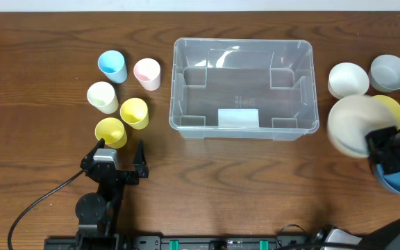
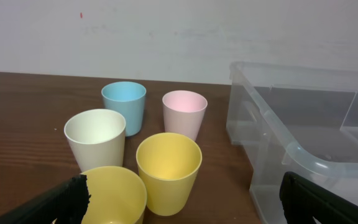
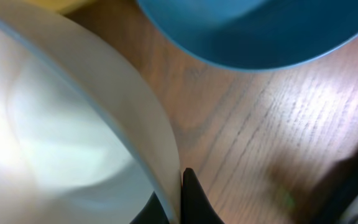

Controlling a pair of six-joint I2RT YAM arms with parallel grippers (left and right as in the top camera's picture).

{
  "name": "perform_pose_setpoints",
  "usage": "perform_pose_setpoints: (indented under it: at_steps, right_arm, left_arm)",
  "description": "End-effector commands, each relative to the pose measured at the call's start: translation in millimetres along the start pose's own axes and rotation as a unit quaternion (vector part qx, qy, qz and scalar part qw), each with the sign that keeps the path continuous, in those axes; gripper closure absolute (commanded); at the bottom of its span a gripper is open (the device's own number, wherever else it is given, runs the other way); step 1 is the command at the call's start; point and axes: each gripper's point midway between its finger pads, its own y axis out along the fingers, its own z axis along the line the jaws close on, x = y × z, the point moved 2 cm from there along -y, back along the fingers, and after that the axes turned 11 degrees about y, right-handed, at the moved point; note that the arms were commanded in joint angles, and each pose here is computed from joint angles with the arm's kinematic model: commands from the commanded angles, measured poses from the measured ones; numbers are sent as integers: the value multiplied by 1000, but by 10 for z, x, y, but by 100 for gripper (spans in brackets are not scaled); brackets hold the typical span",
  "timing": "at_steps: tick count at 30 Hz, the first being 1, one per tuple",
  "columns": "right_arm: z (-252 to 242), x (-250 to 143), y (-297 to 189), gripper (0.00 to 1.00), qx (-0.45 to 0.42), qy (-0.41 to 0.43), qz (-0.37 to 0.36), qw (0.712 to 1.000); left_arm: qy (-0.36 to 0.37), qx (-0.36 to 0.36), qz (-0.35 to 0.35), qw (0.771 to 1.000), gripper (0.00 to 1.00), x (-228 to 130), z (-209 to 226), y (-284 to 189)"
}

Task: Pack container
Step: 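Lift the cream bowl and carry it left over the container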

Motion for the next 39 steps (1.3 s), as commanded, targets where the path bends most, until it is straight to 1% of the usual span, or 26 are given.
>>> perform_pose_setpoints:
  at_steps: [1, 6, 11, 15, 17, 21, 24, 27, 30, 33, 36, 39]
  right_arm:
    - [141, 160, -393, 99, 23, -16, -49, 998]
    - [239, 261, -966, 99, 51, -30, -88, 994]
    - [330, 214, -1483, 99, 98, -63, -105, 988]
    - [581, -132, -1811, 99, 182, -157, -72, 968]
    - [674, -325, -1928, 99, 214, -186, -58, 957]
    - [923, -886, -2106, 99, 281, -272, -19, 920]
    - [1062, -1364, -2166, 99, 308, -339, 5, 889]
    - [1175, -1716, -2175, 99, 316, -383, -8, 868]
    - [1278, -1960, -2124, 99, 311, -388, -27, 867]
    - [1392, -2247, -2021, 99, 310, -407, -12, 859]
    - [1504, -2485, -1808, 99, 290, -431, -2, 855]
    - [1632, -2613, -1521, 99, 258, -442, 5, 859]
  left_arm:
    - [6, -8, 22, 1000, 2, -140, -27, 7]
    - [6, -8, 22, 1000, 2, -140, -27, 7]
    - [6, -8, 22, 1000, 2, -140, -27, 7]
    - [6, -8, 22, 1000, 2, -140, -27, 7]
    - [6, -8, 22, 1000, 2, -140, -27, 7]
    - [6, -8, 22, 1000, 2, -140, -27, 7]
    - [6, -8, 22, 1000, 2, -140, -27, 7]
    - [6, -8, 22, 1000, 2, -140, -27, 7]
    - [6, -8, 22, 1000, 2, -140, -27, 7]
    - [6, -8, 22, 1000, 2, -140, -27, 7]
    - [6, -8, 22, 1000, 2, -140, -27, 7]
    - [6, -8, 22, 1000, 2, -140, -27, 7]
